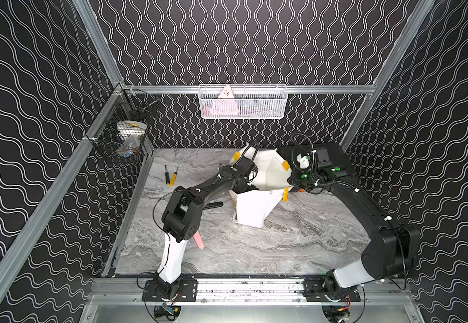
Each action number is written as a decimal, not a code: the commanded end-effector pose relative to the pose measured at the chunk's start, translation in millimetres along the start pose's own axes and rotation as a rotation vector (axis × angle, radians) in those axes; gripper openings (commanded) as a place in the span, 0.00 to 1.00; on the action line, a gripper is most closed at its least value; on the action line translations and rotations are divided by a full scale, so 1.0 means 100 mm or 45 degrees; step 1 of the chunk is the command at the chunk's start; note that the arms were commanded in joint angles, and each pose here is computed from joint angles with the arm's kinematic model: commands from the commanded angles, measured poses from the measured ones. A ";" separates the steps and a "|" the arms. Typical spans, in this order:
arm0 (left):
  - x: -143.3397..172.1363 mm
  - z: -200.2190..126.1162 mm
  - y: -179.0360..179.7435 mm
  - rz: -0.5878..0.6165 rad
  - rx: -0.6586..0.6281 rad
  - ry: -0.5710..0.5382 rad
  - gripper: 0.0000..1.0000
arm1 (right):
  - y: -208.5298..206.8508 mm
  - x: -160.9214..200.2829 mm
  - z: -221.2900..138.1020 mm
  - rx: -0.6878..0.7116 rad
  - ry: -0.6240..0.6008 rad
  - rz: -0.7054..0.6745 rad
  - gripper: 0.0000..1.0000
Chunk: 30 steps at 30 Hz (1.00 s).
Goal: Place the art knife into the pouch
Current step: Place the utility knife in the pouch, then pick up the utility knife at the center of the board.
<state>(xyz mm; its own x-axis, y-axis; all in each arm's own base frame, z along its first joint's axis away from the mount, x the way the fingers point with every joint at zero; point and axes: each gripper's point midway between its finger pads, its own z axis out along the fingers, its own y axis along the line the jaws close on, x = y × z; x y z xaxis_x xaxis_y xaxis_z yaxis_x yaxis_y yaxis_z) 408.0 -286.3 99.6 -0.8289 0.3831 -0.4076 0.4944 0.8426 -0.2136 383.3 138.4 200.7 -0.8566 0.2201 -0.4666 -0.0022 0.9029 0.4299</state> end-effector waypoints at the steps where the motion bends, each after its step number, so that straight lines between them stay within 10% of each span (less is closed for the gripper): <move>1: -0.20 -0.23 -0.19 -0.011 0.124 -0.091 0.73 | 0.09 -0.10 -0.01 -0.056 -0.048 -0.023 0.00; 15: -0.71 -1.31 -0.54 0.059 0.254 -0.460 0.90 | 0.16 -0.09 -0.01 -0.103 -0.043 -0.032 0.00; 22: -0.74 -1.90 -0.07 -0.024 0.015 -0.747 0.98 | 0.17 -0.10 -0.01 -0.109 -0.047 -0.037 0.00; 30: -0.15 -2.08 0.84 -0.422 -0.295 -0.761 0.98 | 0.15 -0.09 0.01 -0.101 -0.047 -0.046 0.00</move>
<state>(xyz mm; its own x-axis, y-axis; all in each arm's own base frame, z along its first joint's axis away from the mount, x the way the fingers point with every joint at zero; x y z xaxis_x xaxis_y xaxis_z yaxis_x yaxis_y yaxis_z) 408.2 -175.5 271.5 -0.6299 -0.0072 -0.7766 0.2753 0.9330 -0.2319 385.1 148.4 204.4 -0.8559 0.2128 -0.4714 -0.0421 0.8798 0.4735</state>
